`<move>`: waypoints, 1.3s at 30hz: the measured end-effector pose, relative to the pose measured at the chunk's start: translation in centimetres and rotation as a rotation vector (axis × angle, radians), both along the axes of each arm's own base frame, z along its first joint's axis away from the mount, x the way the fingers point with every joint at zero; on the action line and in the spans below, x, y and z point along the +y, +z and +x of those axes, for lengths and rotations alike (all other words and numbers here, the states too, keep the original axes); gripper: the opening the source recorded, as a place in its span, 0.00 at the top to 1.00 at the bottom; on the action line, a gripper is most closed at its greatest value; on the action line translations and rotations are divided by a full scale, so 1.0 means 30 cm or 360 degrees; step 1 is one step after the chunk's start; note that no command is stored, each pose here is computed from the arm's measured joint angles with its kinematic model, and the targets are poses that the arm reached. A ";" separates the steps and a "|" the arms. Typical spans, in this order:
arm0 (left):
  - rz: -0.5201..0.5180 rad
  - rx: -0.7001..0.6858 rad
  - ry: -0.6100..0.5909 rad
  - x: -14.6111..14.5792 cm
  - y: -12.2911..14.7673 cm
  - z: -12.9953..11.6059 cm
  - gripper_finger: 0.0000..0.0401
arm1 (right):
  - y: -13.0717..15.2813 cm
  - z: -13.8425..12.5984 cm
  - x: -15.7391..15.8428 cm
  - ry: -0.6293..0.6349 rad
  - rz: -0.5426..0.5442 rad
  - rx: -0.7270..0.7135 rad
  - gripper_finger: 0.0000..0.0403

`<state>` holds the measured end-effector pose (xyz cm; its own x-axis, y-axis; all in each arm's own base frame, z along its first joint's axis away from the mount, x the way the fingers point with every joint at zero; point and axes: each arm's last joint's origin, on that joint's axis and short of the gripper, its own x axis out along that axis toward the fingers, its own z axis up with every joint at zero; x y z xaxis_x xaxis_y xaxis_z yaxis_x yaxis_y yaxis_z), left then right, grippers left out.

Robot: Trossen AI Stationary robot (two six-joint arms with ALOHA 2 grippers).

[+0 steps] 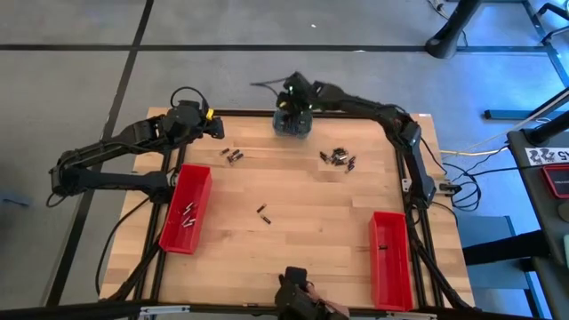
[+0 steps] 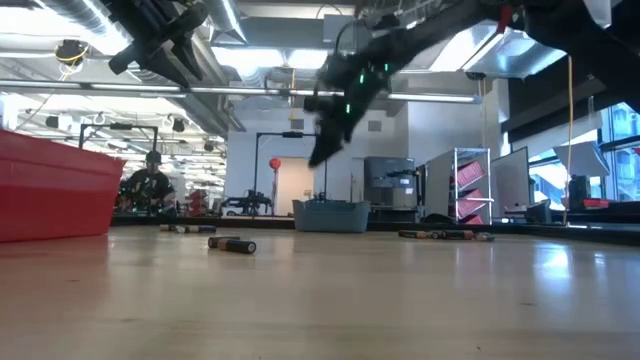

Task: Sort batteries
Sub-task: Put the big brown battery into the blue bin

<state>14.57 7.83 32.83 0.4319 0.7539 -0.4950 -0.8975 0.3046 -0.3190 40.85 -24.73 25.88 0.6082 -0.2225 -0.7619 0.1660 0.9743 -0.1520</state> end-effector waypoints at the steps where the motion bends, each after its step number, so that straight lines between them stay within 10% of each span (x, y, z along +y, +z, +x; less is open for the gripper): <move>1: -0.0001 -0.0001 0.0001 0.000 0.000 0.000 0.68 | 0.042 -0.013 0.002 0.0015 0.0039 -0.0001 0.58; 8: -0.0010 -0.0017 0.0012 0.000 0.000 0.000 0.68 | 0.312 -0.135 0.025 0.0056 0.0012 -0.0012 0.58; 13: -0.0010 -0.0019 0.0012 0.000 0.000 0.000 0.68 | 0.337 -0.252 0.079 0.0026 0.0159 0.0312 0.58; 28: 0.0010 0.0025 -0.0013 0.000 -0.001 -0.001 0.68 | -0.101 -0.513 0.261 0.0114 0.0880 0.0843 0.58; 39: 0.0001 0.0015 -0.0005 0.000 -0.001 -0.001 0.68 | -0.302 -0.502 0.315 0.0114 0.0458 0.0928 0.58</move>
